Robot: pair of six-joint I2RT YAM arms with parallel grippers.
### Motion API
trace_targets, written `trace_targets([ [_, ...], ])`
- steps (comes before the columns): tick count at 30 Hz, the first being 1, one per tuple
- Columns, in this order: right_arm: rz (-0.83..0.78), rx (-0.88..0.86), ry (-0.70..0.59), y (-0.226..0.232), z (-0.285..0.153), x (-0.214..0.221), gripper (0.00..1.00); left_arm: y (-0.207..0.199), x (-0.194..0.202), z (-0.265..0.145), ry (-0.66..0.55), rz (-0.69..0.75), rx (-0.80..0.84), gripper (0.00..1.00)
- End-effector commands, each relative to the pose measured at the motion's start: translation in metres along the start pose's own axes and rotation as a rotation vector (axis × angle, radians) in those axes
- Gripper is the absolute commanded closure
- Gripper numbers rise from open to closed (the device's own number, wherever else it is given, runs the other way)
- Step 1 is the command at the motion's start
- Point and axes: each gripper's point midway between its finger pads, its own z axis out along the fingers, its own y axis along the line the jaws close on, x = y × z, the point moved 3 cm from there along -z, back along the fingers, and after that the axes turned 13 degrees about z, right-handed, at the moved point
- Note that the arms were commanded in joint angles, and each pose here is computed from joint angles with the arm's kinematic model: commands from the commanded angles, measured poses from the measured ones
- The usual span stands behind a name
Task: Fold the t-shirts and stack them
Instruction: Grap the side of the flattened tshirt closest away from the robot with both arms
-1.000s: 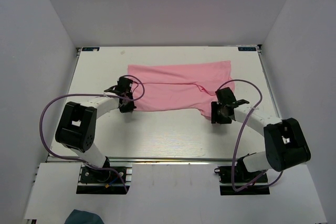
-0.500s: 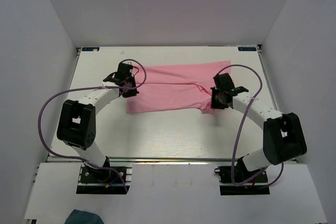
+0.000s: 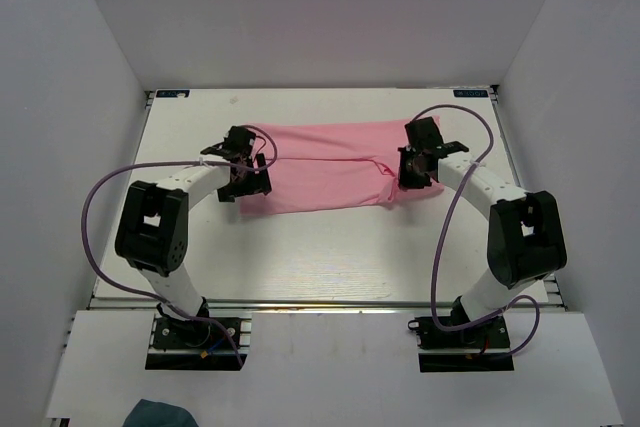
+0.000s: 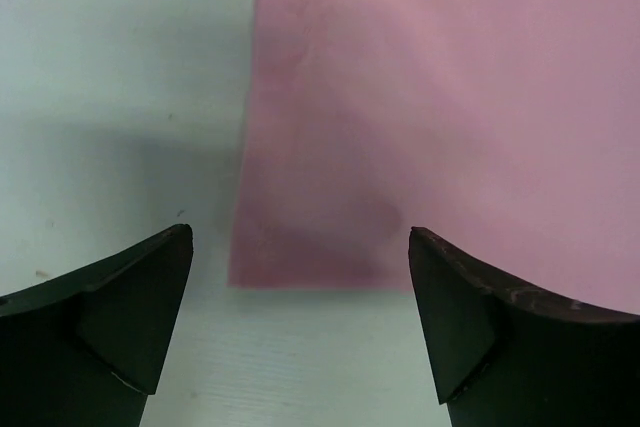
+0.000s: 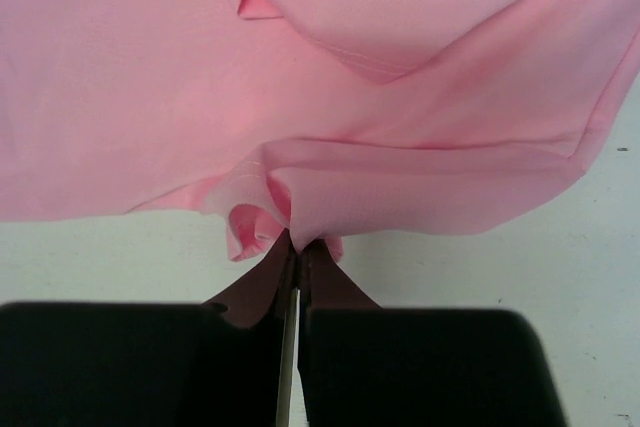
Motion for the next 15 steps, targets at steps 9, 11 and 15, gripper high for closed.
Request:
trace_targets([
  [9, -0.031, 0.000, 0.065, -0.006, -0.002, 0.014, 1.00, 0.015, 0.035, -0.007, 0.017, -0.094, -0.048, 0.04],
  [11, -0.032, -0.003, 0.068, -0.005, -0.002, 0.014, 1.00, 0.019, 0.036, -0.007, 0.006, -0.104, -0.048, 0.27],
  [15, -0.028, -0.010, 0.067, -0.004, -0.003, 0.014, 1.00, 0.016, 0.040, 0.007, 0.019, -0.103, -0.042, 0.45],
])
